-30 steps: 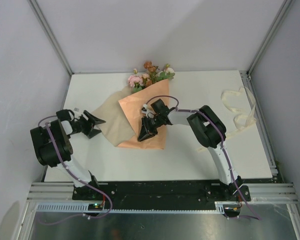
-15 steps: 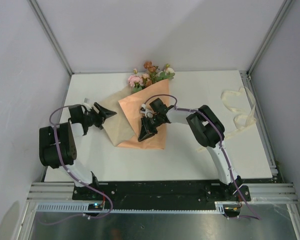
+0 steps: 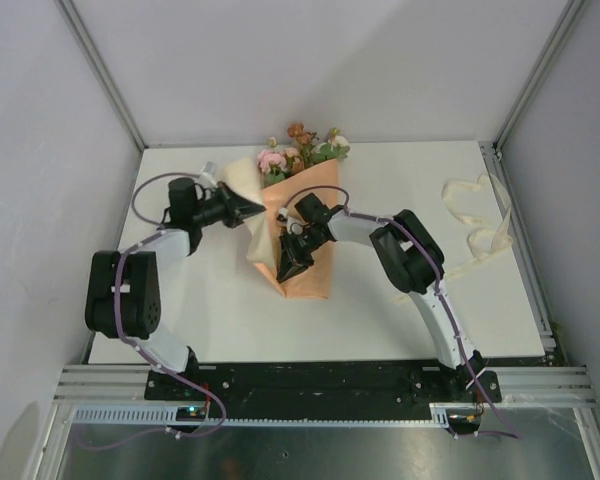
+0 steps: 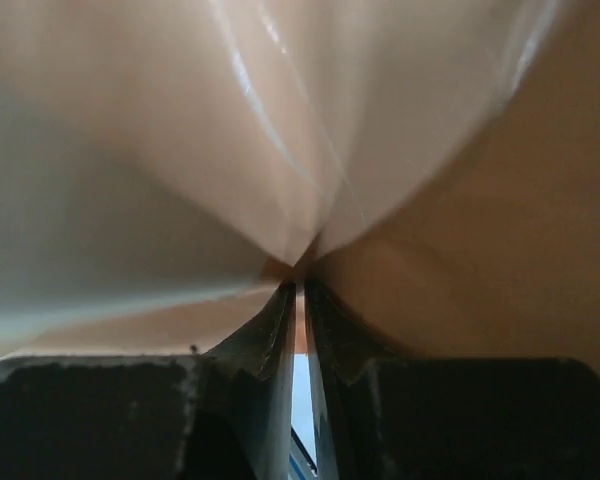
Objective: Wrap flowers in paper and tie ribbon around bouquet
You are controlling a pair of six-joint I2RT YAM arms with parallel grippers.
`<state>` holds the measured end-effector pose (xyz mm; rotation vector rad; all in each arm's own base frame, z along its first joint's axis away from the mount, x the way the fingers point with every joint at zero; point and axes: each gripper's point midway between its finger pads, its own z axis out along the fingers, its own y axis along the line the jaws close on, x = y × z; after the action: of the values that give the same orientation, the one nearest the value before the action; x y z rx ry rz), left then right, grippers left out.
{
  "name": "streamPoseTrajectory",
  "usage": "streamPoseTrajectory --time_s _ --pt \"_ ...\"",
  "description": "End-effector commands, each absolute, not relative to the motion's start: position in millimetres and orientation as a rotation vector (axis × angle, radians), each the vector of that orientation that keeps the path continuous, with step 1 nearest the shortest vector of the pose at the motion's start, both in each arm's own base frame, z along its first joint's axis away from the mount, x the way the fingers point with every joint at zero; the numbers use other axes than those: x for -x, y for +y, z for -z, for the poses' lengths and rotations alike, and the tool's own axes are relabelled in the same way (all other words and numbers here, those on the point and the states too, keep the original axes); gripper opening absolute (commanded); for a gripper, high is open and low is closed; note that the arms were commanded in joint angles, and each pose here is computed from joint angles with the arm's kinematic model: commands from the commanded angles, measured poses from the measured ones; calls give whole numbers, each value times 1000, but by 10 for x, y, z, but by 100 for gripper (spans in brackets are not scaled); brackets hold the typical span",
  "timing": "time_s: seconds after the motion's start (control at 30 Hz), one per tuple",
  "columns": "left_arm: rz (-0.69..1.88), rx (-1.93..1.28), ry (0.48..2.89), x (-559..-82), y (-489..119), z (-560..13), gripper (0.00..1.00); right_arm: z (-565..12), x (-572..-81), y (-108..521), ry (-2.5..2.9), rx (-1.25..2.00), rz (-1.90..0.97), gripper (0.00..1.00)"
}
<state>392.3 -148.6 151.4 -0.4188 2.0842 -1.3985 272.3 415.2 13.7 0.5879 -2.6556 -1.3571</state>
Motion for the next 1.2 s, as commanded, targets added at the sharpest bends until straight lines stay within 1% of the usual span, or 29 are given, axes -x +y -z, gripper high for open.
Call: streamPoseTrajectory --time_s 0.0,0.2,0.33,0.4,0.47,0.63,0.8,0.97,1.17 --pt "1520 152 2022 -3916 -2077 -2016 0 591 -2560 3818 -2747 -587 993 14" --pt "1565 31 2053 -3890 -2524 -1996 0 637 -2520 3803 -2698 -591 987 11" --pt "1546 44 2079 -3895 -2522 -1899 0 578 -2523 3825 -2669 -582 1025 10" --pt "1521 68 2088 -3903 -2459 -1854 0 483 -2552 3860 -2655 -584 1079 11" --pt "1496 100 2089 -3922 -2372 -1830 0 354 -2576 3888 -2641 -579 1142 15" --pt "1447 145 2099 -3939 -2230 -1774 1 -209 -2744 3987 -2621 -576 1422 32" --pt "1417 176 2121 -3965 -2203 -1703 1 -628 -2826 3996 -2603 -547 1629 41" --pt "1407 188 2143 -3995 -2248 -1657 0 -843 -2820 3989 -2559 -529 1737 45" --pt "1403 175 2164 -4007 -2371 -1616 0 -973 -2821 3816 -2551 -479 1763 45"
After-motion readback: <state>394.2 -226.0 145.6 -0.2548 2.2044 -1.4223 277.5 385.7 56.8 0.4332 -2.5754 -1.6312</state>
